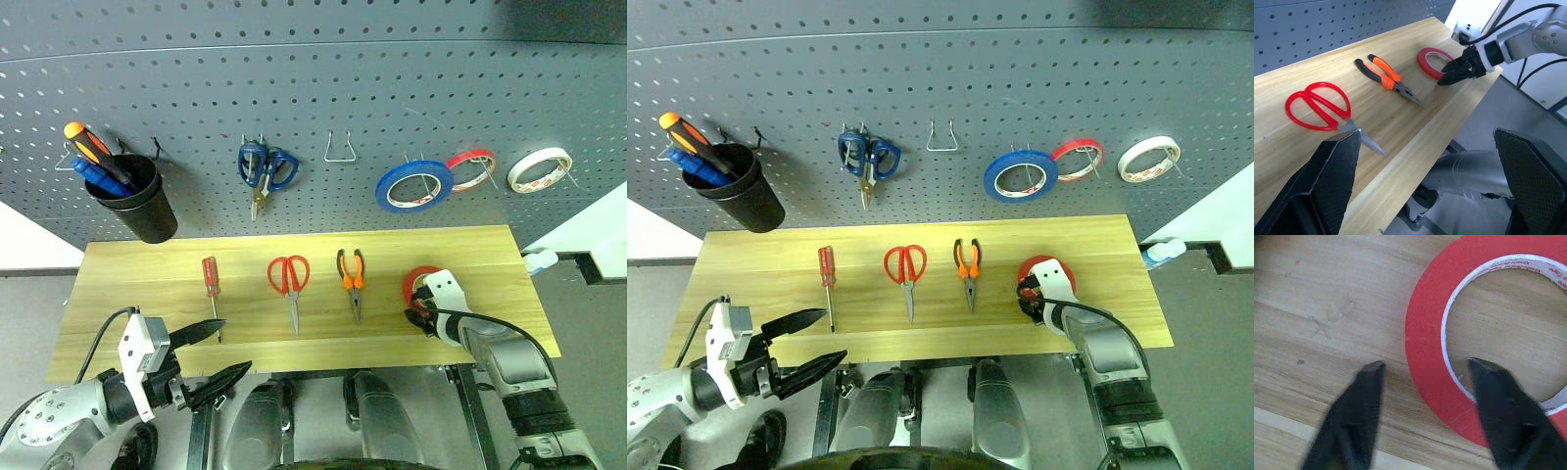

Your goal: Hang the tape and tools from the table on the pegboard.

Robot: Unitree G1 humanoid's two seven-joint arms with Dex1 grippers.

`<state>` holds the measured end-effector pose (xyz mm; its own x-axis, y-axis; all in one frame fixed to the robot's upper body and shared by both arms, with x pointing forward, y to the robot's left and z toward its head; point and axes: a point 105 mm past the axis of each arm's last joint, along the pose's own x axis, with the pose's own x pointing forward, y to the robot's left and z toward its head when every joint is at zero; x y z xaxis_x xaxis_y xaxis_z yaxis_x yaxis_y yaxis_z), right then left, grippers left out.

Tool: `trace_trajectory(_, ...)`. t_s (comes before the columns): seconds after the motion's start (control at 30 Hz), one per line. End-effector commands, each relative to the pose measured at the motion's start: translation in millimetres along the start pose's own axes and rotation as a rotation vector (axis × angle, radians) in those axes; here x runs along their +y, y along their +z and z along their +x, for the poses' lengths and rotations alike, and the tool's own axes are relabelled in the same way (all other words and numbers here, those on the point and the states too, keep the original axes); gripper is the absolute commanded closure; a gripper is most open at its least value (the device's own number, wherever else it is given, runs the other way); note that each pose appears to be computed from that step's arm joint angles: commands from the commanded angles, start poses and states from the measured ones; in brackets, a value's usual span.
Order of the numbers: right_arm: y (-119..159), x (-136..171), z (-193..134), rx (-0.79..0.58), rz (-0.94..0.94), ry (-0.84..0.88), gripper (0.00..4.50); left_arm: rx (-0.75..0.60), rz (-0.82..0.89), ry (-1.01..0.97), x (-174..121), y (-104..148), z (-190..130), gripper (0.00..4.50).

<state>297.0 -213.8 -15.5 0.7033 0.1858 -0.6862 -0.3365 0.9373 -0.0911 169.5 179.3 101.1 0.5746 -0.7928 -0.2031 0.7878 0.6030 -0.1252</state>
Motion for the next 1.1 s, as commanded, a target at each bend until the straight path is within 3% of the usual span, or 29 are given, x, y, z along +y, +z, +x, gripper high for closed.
trace_trajectory(0.03,-3.1,1.2,-1.3,0.009,-0.029,0.004,3.18,-0.002,0.030,-0.018,-5.5,4.9,0.2,0.00)
trace_trajectory(0.1,-2.1,0.2,-1.5,0.007,-0.041,0.003,3.76,-0.005,0.033,-0.017,-4.7,7.7,1.2,0.00)
trace_trajectory(0.13,-1.6,-1.2,-1.8,0.006,-0.044,0.000,3.79,-0.007,0.036,-0.017,-4.7,10.2,2.4,0.00)
trace_trajectory(0.37,3.1,3.5,-2.2,-0.033,-0.022,0.033,3.79,-0.032,0.035,-0.012,-3.1,17.1,11.5,0.00)
trace_trajectory(0.73,20.6,18.4,-23.6,-0.282,0.180,0.191,3.79,-0.071,0.032,-0.012,12.0,15.6,21.5,0.00)
trace_trajectory(1.1,34.3,4.0,-42.7,-0.509,0.369,0.114,3.79,-0.120,0.078,-0.040,29.8,19.0,40.4,0.00)
